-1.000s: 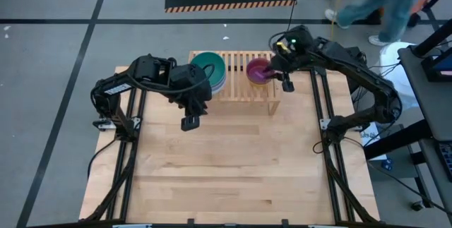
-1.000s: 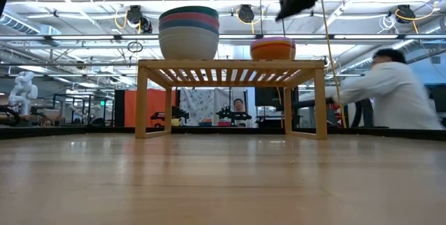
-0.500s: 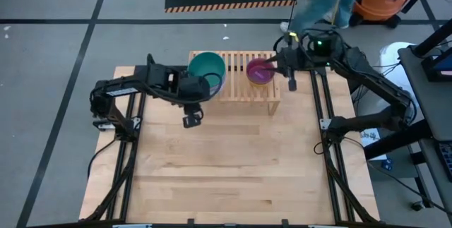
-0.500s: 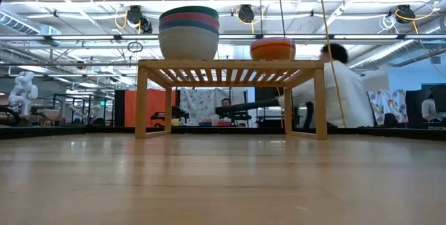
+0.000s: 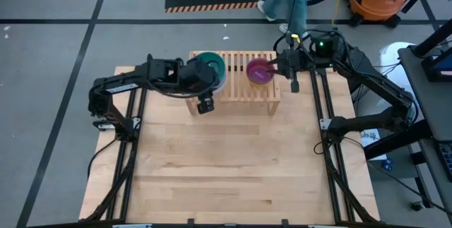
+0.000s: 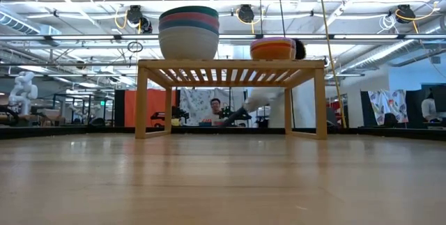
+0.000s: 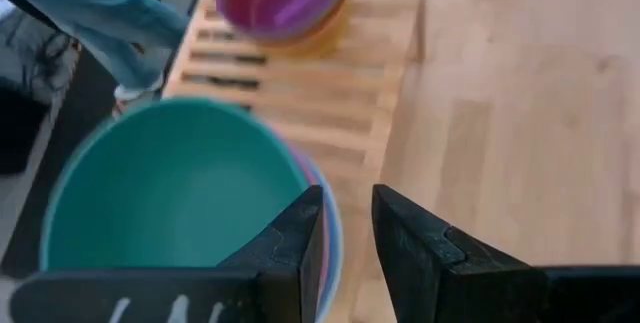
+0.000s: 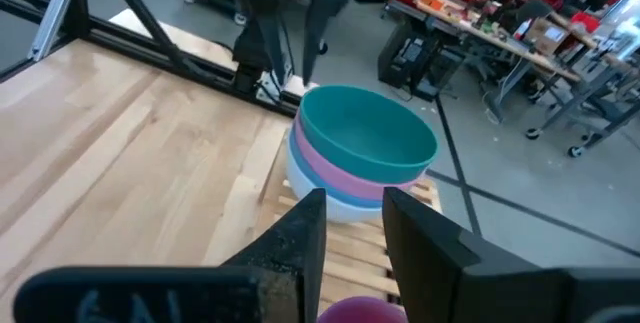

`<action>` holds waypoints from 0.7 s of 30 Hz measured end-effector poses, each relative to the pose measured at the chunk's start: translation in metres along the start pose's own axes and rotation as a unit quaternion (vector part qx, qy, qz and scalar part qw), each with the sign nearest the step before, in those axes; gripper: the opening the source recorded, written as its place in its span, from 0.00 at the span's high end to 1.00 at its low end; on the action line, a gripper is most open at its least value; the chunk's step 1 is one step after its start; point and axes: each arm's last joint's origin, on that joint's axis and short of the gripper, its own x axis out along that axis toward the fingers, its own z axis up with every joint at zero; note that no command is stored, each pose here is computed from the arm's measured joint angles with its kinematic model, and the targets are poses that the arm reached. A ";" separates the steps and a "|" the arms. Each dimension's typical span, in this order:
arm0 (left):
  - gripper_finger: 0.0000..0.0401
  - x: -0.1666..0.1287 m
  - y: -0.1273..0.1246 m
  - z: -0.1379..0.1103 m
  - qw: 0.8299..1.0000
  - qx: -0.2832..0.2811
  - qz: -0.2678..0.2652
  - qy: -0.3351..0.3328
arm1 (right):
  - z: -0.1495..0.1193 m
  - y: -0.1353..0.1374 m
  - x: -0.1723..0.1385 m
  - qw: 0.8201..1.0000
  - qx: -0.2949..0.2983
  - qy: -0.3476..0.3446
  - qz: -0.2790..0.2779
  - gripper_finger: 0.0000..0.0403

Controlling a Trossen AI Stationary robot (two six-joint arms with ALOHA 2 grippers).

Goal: Place and stack bowls onto a shelf
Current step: Return to Home Position

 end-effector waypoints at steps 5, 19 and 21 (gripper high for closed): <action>0.76 0.030 -0.003 -0.015 0.998 -0.002 0.005 0.055 | -0.002 0.001 0.000 1.000 0.005 0.008 0.005 0.77; 0.76 0.049 -0.007 -0.026 0.998 0.011 0.004 0.054 | -0.002 0.001 0.000 1.000 0.005 0.008 0.006 0.77; 0.76 0.044 -0.006 -0.025 0.999 0.010 0.005 0.044 | -0.001 0.001 0.000 1.000 0.005 0.008 0.006 0.77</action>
